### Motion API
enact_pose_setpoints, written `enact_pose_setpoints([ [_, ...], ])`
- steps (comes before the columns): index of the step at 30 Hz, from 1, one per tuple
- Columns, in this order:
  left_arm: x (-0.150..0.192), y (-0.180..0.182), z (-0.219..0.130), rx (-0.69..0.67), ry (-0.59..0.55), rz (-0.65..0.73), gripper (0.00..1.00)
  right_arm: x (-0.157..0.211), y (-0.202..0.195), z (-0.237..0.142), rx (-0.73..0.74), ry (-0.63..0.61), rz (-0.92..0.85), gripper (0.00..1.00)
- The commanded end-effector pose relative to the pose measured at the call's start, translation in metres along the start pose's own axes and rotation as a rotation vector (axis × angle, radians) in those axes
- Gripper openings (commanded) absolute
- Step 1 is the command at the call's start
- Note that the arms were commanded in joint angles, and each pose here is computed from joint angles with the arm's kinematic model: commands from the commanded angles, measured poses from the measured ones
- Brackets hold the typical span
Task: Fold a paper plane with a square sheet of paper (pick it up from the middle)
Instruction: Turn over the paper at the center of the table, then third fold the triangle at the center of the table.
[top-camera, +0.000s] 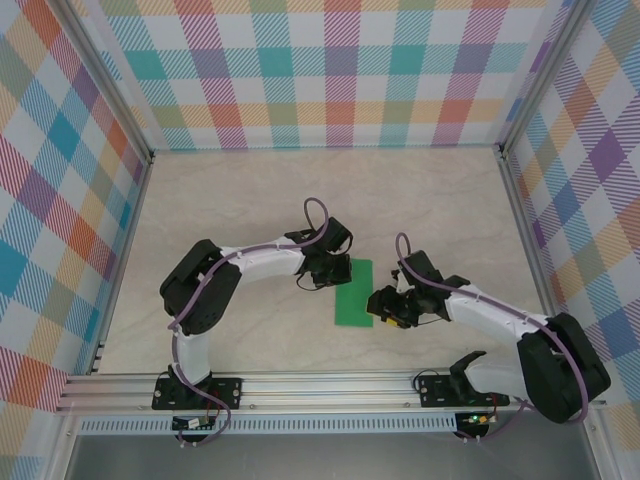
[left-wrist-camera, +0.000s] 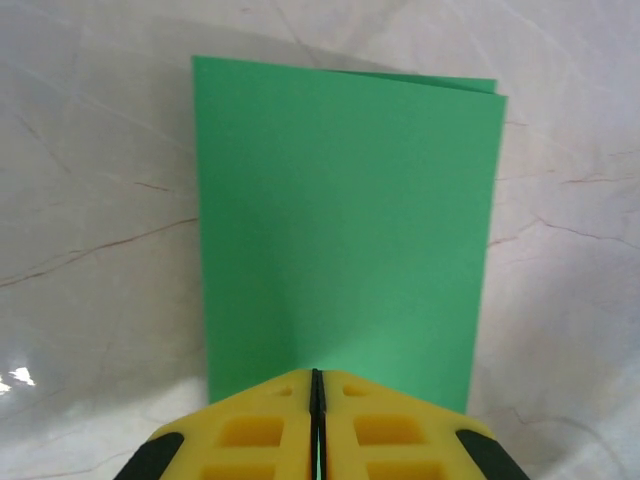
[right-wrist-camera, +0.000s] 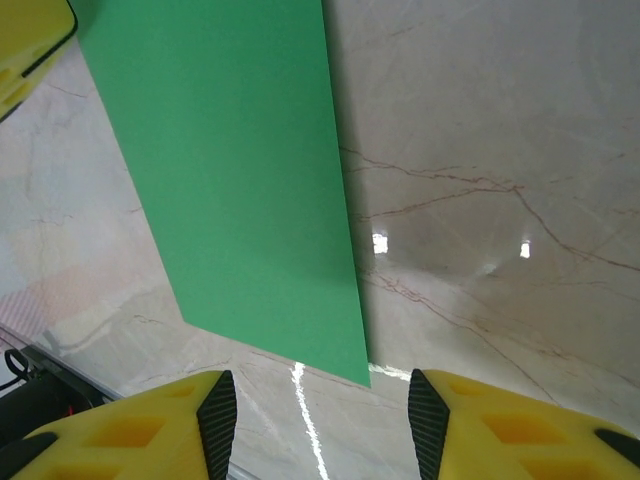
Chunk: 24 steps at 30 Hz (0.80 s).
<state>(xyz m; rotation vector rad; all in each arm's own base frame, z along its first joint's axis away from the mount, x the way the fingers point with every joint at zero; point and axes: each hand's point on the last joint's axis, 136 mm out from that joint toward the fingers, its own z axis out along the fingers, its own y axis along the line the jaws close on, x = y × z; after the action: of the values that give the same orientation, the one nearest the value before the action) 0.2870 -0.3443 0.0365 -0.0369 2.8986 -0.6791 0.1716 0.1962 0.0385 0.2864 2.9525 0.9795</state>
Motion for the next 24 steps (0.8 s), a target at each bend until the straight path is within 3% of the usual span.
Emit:
enact_pose_setpoints([
  [1,0.001,0.012,0.007,-0.075,0.008,0.005,0.1,-0.007,0.019,0.001,-0.054,0.014,-0.045,0.51],
  [24,0.012,0.027,0.016,-0.1,0.038,0.003,0.1,-0.019,0.025,0.021,-0.076,0.041,-0.031,0.5],
])
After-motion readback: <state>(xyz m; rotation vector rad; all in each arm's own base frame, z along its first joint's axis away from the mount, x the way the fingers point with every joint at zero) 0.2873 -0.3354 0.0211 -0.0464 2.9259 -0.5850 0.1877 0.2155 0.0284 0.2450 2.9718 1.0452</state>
